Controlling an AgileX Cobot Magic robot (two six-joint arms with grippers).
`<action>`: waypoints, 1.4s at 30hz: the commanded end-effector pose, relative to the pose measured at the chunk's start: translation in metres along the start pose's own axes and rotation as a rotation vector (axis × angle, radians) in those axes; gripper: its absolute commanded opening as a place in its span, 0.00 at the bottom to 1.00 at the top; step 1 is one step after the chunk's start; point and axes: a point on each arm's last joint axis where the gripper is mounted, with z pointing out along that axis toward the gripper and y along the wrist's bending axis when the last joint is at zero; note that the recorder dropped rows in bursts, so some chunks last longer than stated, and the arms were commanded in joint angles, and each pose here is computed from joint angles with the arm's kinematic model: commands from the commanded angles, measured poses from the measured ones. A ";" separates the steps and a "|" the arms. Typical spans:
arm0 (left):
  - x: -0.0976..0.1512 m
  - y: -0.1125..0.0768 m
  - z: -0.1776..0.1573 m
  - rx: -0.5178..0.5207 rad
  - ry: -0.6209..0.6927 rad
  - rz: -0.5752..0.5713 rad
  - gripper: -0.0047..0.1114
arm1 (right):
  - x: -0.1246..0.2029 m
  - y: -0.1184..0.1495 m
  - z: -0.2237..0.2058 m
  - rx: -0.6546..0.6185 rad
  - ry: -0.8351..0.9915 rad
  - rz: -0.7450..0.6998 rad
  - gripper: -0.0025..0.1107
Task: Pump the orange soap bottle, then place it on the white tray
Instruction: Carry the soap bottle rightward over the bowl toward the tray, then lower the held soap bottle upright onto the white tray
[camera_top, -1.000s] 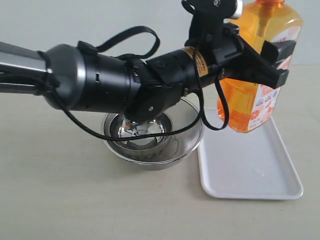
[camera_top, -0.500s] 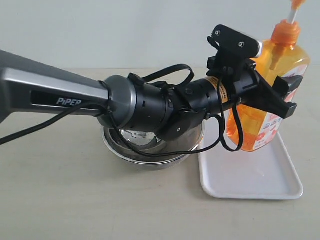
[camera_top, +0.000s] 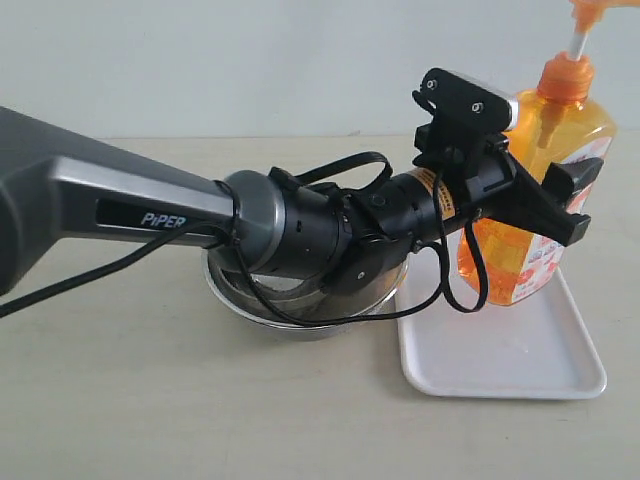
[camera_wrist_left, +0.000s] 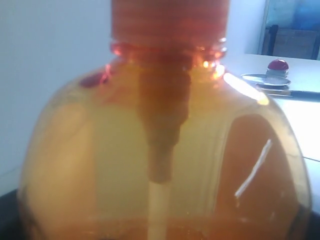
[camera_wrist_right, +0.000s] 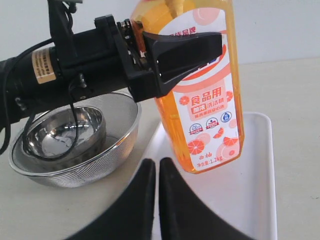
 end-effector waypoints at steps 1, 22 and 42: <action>-0.015 0.001 0.002 -0.004 -0.151 -0.021 0.08 | 0.000 0.000 0.000 0.000 -0.004 -0.009 0.02; 0.002 0.001 0.005 -0.005 -0.111 -0.010 0.08 | 0.000 0.000 0.000 0.000 -0.004 -0.007 0.02; 0.024 0.002 0.007 -0.004 -0.094 -0.015 0.08 | 0.000 0.001 0.000 -0.015 0.000 -0.006 0.02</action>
